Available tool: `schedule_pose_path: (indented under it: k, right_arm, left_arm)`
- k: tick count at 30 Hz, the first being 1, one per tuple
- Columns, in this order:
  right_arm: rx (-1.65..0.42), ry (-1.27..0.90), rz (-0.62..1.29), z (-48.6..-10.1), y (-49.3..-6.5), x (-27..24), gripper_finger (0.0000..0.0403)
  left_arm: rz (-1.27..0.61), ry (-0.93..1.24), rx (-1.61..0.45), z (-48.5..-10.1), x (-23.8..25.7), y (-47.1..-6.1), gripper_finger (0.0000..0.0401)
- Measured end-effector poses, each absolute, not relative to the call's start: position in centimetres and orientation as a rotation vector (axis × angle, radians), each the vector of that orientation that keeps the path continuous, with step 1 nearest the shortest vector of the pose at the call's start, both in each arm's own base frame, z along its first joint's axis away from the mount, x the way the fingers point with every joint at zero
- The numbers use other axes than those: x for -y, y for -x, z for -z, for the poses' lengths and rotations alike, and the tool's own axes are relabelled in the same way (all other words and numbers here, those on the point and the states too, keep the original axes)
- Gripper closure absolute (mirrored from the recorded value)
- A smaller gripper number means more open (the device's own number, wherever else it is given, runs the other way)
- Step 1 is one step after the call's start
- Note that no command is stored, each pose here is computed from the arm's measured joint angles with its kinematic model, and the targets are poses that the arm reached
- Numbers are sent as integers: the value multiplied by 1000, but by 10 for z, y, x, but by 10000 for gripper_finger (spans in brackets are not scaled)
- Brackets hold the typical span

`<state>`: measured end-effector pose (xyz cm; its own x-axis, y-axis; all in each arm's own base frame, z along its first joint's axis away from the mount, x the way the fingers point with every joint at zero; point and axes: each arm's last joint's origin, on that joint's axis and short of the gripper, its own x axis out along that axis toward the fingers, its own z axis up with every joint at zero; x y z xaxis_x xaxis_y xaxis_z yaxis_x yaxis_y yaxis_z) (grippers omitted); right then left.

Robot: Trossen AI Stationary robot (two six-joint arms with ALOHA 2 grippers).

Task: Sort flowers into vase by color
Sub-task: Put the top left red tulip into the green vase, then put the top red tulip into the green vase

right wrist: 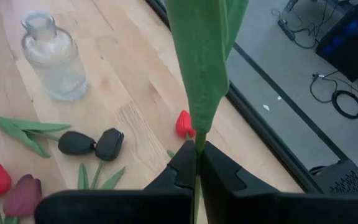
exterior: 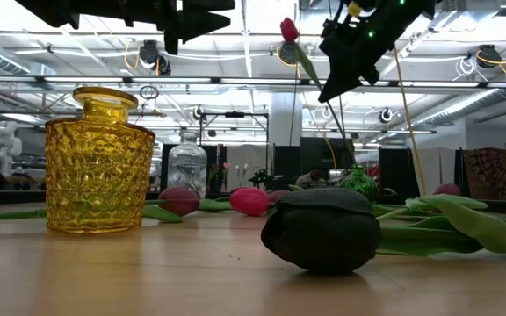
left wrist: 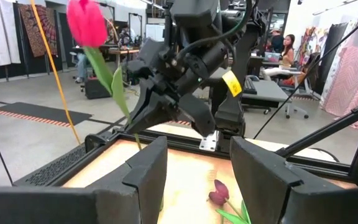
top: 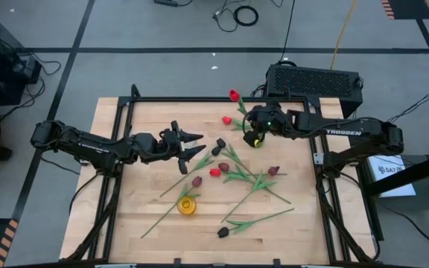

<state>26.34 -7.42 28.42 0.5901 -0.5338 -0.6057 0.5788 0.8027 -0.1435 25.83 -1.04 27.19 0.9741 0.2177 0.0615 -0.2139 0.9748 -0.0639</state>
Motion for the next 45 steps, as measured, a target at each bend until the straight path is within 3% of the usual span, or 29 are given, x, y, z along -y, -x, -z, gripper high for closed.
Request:
schedule_pose_path:
  k: [10,19,29,35,42,45]
  right_arm:
    - [-705,-111,699,-278,-264,75,364]
    - [-832,-135,717,-273,-250,72,295]
    - [-833,-138,675,-298,-212,60,219]
    - [-909,-109,679,-297,-188,54,206]
    - [-978,-93,668,-241,-171,54,206]
    - [-974,-88,670,-238,-175,57,206]
  left_arm:
    - [-218,57,66,-272,10,-258,218]
    - [-218,55,60,-271,10,-258,218]
    - [-218,49,23,-267,10,-259,218]
    - [-208,49,19,-267,13,-258,218]
    - [-201,49,19,-267,14,-258,218]
    - [-201,45,20,-267,14,-258,218]
